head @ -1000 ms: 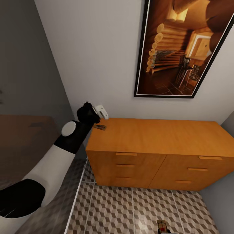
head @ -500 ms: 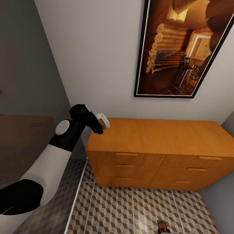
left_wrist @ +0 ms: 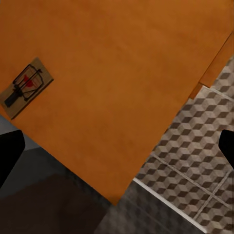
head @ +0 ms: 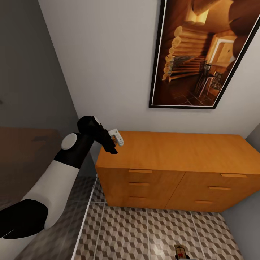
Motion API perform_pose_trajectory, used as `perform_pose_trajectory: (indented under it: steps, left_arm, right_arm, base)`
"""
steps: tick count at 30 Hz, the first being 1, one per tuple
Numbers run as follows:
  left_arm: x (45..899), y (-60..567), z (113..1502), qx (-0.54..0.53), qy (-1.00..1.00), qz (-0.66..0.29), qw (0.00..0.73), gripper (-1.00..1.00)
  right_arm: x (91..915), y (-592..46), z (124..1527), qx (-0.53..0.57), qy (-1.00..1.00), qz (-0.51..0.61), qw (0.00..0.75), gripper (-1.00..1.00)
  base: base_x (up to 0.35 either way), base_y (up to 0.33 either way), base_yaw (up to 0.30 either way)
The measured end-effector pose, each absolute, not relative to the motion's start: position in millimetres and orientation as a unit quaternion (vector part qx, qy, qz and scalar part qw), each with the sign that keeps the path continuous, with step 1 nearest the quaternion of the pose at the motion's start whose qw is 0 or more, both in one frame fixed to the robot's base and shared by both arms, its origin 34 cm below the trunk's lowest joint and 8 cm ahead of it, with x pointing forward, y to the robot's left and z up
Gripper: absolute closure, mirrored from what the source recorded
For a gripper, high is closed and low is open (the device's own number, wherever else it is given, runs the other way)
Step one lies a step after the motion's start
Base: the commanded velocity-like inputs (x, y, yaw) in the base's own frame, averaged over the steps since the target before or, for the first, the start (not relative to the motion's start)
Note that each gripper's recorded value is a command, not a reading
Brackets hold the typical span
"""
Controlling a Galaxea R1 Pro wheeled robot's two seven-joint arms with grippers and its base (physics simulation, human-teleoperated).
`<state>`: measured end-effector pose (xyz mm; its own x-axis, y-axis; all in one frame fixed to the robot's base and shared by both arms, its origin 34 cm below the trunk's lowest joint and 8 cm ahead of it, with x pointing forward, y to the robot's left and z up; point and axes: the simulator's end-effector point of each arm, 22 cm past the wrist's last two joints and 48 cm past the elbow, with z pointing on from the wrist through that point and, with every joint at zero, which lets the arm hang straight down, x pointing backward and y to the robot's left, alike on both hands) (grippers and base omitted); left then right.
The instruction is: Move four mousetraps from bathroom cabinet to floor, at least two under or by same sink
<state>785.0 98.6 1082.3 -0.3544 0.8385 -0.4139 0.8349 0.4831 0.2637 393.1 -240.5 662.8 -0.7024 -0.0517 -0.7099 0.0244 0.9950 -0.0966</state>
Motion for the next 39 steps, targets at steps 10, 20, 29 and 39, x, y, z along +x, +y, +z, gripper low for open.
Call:
perform_pose_trajectory:
  steps: [10,20,29,39]
  left_arm:
    - [784,98,1081,0.509,0.823,0.001,0.251,-1.0]
    - [784,98,1082,0.51,0.823,0.002,0.252,-1.0]
    - [783,98,1082,0.51,0.823,-0.001,0.251,-1.0]
    - [783,97,1081,0.513,0.821,-0.002,0.251,-1.0]
  right_arm:
    - [393,-241,663,-0.007,0.921,-0.05,0.386,1.0]
    - [393,-241,663,-0.007,0.921,-0.05,0.385,1.0]
    - [372,-242,658,-0.012,0.927,-0.047,0.372,1.0]
    - [347,-234,652,-0.058,0.933,0.02,0.353,1.0]
  base:
    - [0.003,0.0,0.0]
    - [0.169,0.093,0.0]
    - [0.131,0.091,0.0]
    - [0.009,0.006,0.0]
